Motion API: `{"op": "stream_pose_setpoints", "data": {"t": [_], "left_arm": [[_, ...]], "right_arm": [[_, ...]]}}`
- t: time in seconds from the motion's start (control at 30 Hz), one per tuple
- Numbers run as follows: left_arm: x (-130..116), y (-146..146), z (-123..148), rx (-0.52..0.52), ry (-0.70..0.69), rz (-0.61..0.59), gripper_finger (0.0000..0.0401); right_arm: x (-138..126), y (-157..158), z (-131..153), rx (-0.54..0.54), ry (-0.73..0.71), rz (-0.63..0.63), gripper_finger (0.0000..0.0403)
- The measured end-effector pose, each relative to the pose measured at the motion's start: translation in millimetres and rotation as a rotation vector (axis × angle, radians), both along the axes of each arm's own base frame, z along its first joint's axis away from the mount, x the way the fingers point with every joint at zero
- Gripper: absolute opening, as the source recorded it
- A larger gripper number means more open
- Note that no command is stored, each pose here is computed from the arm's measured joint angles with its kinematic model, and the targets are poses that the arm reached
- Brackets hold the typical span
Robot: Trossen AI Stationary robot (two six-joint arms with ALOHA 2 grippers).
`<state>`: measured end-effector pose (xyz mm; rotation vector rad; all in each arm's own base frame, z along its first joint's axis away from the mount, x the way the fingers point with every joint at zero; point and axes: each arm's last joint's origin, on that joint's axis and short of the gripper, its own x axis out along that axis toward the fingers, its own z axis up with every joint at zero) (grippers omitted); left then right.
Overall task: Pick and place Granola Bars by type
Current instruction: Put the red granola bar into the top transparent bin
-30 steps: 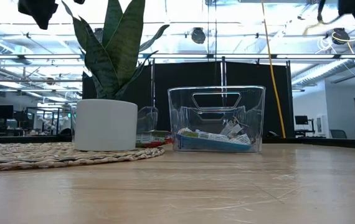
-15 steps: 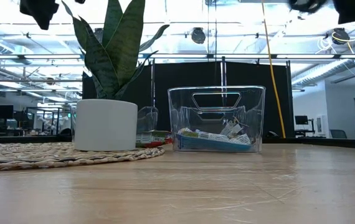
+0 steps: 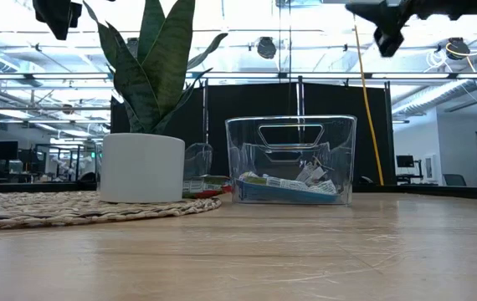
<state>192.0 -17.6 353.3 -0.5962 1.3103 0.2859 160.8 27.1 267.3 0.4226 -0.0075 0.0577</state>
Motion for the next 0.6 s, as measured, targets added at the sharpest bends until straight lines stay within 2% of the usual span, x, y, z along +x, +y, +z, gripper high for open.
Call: {"op": "stream_pose_setpoints", "data": {"t": [0.13, 0.27, 0.43, 0.5, 0.6], "left_arm": [[0.0, 0.2, 0.0, 0.019, -0.007, -0.047, 0.0170], [0.9, 1.7, 0.1, 0.086, -0.022, -0.080, 0.0170], [4.0, 3.1, 0.9, 0.151, -0.060, -0.124, 0.0170], [5.2, 2.9, 1.3, 0.154, -0.075, -0.134, 0.0170], [6.0, 2.8, 1.6, 0.151, -0.083, -0.128, 0.0170]], "right_arm": [[-3.7, 19.6, -2.6, -0.047, 0.019, -0.057, 0.0215], [-6.9, 25.5, -3.0, -0.091, 0.025, -0.115, 0.0215], [-8.6, 22.9, 1.5, 0.086, -0.019, -0.216, 0.0215], [-9.9, 23.6, 1.6, 0.049, -0.014, -0.189, 0.0215], [-12.9, 30.4, -1.2, -0.099, 0.016, -0.031, 0.0215]]}}
